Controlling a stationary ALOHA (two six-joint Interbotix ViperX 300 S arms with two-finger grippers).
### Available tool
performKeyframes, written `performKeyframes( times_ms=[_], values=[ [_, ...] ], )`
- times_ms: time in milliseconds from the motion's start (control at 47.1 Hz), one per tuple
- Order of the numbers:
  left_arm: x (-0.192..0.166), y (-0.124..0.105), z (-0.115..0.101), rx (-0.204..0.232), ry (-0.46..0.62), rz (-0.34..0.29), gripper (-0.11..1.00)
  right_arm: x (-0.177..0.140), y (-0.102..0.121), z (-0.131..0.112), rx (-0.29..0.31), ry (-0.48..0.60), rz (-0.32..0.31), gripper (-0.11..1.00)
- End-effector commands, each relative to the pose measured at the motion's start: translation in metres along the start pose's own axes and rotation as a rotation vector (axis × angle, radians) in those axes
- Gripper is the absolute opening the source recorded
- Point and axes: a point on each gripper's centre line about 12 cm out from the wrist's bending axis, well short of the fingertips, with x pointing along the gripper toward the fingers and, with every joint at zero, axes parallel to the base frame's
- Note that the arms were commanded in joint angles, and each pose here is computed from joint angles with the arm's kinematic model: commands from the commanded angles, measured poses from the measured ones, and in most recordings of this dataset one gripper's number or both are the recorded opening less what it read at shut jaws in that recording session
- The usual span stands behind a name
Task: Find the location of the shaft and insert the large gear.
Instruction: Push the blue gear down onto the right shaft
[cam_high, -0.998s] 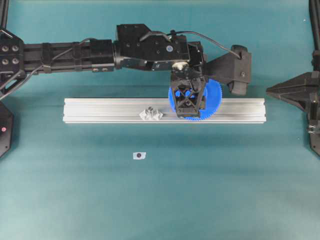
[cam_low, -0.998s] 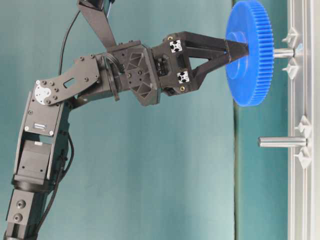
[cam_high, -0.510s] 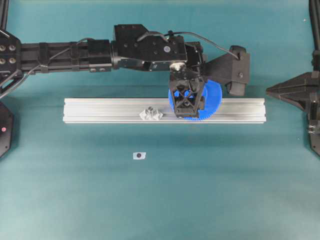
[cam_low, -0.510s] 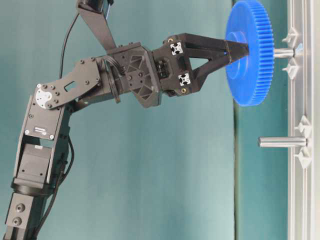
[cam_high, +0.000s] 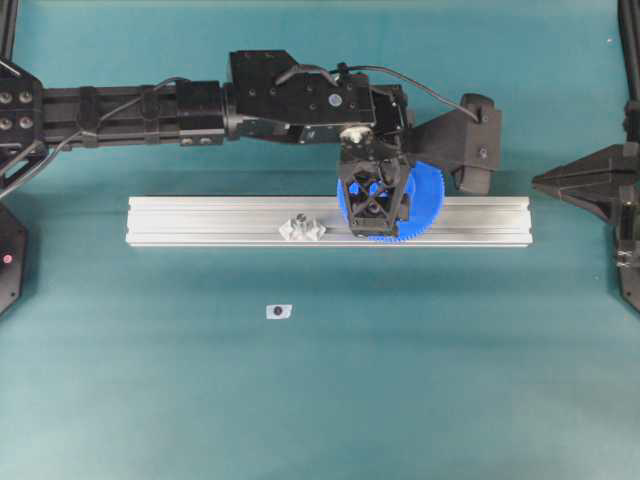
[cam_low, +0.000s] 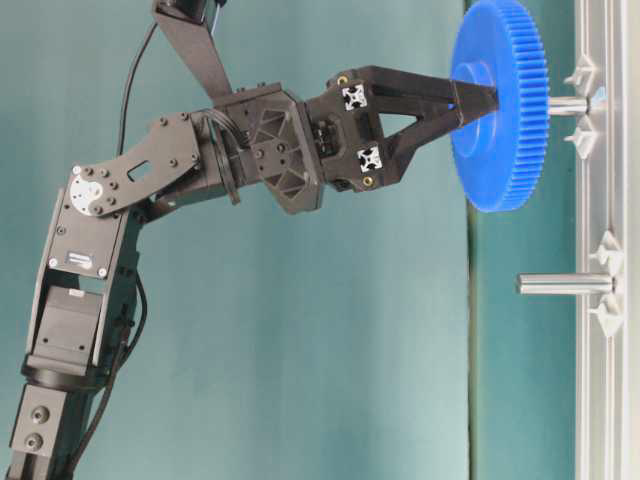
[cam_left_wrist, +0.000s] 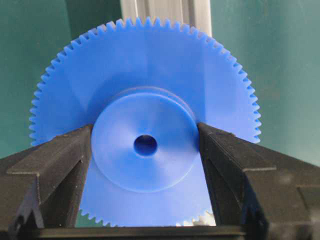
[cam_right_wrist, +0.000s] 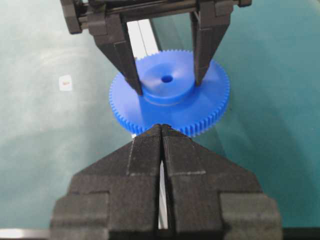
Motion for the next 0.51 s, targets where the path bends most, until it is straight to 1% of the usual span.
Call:
performKeyframes(
  times_ms=[0, 106, 212, 488],
  values=[
    [-0.0119, 0.0055, 0.0055, -0.006, -0.031, 0.014, 0.70, 0.0001, -0.0004, 0.0045, 0.009, -0.011, -0.004, -0.01],
    [-0.0167, 0.0067, 0.0101, -0.006, -0.049, 0.019, 0.70, 0.0001, -0.0001, 0.0044, 0.018, -0.011, -0.002, -0.01],
    [-0.0170, 0.0066, 0.0095, -0.005, -0.043, 0.017, 0.70, 0.0001, -0.0004, 0.0045, 0.027, -0.011, -0.003, -0.01],
    [-0.0175, 0.0048, 0.0100, -0.004, -0.042, 0.014, 0.70, 0.0001, -0.0004, 0.0045, 0.027, -0.011, -0.003, -0.01]
  ],
)
